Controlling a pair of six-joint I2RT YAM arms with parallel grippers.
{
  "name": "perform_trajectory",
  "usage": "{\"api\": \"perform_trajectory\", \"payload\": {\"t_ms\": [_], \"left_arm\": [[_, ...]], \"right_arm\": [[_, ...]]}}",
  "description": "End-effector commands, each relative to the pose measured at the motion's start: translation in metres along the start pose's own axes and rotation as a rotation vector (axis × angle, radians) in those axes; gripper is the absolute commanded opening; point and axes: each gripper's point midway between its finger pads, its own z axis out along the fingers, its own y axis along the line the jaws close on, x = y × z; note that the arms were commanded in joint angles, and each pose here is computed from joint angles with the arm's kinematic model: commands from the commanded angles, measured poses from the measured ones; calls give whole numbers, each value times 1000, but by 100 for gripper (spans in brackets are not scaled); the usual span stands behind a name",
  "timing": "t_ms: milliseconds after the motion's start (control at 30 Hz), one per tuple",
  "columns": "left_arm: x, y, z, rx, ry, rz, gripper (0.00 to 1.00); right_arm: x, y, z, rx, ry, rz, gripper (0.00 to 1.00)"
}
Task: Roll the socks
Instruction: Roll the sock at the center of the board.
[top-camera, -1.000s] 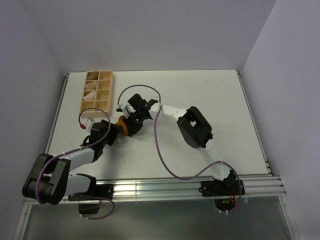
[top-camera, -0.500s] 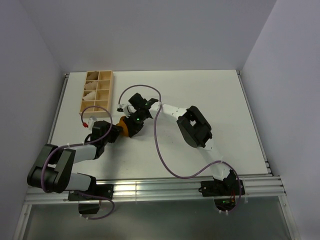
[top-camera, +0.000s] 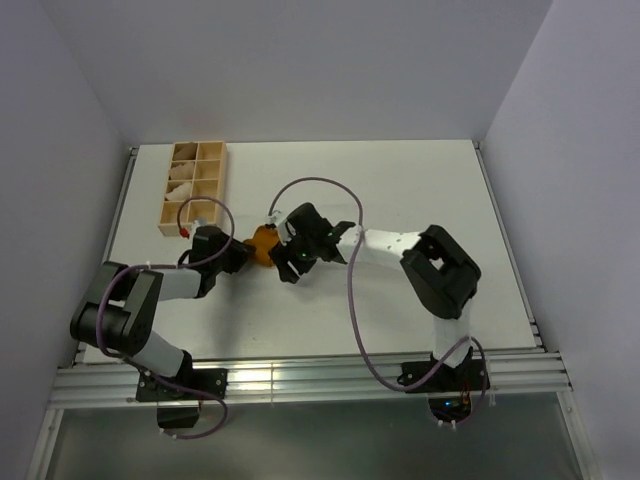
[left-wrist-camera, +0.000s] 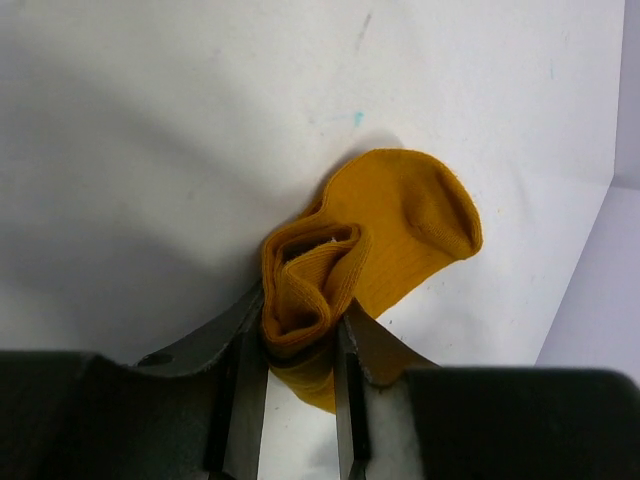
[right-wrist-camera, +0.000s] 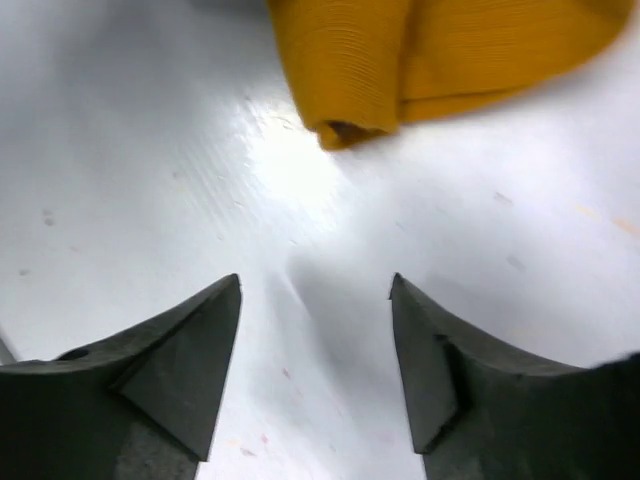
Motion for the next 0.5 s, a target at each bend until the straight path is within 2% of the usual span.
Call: {"api": "perform_trajectory", "payload": {"t_ms": [0, 33, 67, 267, 467], "left_arm": [[30, 25, 4, -95, 142, 74, 9], [30, 16, 7, -80, 148, 87, 9], [34, 16, 9, -84, 167, 97, 9], [49, 2, 12, -67, 246, 137, 9], [56, -1, 10, -67, 285, 153, 9]], "right_arm": [[-61, -18, -46, 260, -280, -89, 70], [-53, -19, -48, 300, -278, -109, 71], [-66, -15, -58, 367, -335, -162, 74], [-75, -3, -65, 514, -410, -319, 80], [-71, 5, -41, 625, -360, -451, 80]]}}
